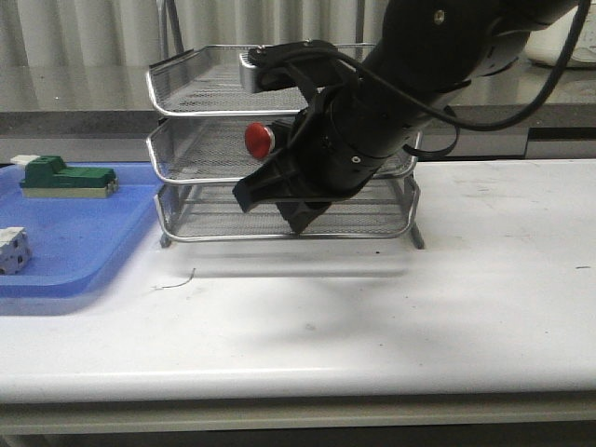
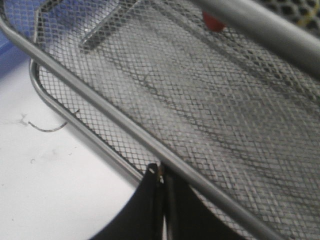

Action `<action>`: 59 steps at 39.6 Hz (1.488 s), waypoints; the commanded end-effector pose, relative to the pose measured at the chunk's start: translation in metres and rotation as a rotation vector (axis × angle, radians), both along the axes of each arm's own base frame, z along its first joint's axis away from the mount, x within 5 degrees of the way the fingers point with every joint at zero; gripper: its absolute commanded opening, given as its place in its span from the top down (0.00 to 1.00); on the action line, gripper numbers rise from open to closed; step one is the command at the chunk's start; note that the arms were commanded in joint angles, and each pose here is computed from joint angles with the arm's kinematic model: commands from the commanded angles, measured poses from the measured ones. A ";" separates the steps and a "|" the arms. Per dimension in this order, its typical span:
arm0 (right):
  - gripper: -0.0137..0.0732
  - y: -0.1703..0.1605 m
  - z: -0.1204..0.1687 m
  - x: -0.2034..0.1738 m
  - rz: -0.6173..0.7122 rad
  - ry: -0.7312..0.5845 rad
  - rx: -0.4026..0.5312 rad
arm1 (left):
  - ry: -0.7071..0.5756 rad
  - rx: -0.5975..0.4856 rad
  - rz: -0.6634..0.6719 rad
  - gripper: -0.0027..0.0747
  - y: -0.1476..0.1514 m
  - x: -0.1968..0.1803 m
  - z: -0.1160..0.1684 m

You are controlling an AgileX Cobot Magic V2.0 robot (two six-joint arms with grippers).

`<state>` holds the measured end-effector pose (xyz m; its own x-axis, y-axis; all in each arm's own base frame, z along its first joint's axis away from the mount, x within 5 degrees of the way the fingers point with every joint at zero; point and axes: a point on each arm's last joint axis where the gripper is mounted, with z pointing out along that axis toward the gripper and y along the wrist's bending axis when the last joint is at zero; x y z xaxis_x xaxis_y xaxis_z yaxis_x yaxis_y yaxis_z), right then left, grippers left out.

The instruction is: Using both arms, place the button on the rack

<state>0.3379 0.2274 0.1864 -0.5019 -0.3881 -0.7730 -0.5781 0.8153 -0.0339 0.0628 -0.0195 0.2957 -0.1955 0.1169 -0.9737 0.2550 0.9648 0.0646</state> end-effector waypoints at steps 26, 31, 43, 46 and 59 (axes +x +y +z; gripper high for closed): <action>0.91 -0.013 0.097 -0.051 -0.008 0.078 0.035 | -0.090 -0.045 0.024 0.99 0.001 0.001 0.015; 0.91 -0.036 0.116 -0.060 -0.049 0.102 0.018 | -0.090 -0.045 0.024 0.99 0.001 0.001 0.015; 0.91 -0.124 0.133 -0.099 -0.257 0.069 0.084 | -0.090 -0.045 0.024 0.99 0.001 0.001 0.015; 0.91 -0.149 0.132 -0.116 -0.324 0.048 0.097 | -0.090 -0.045 0.024 0.99 0.001 0.001 0.015; 0.91 -0.204 0.114 -0.197 -0.496 -0.076 0.149 | -0.090 -0.045 0.024 0.99 0.001 0.001 0.015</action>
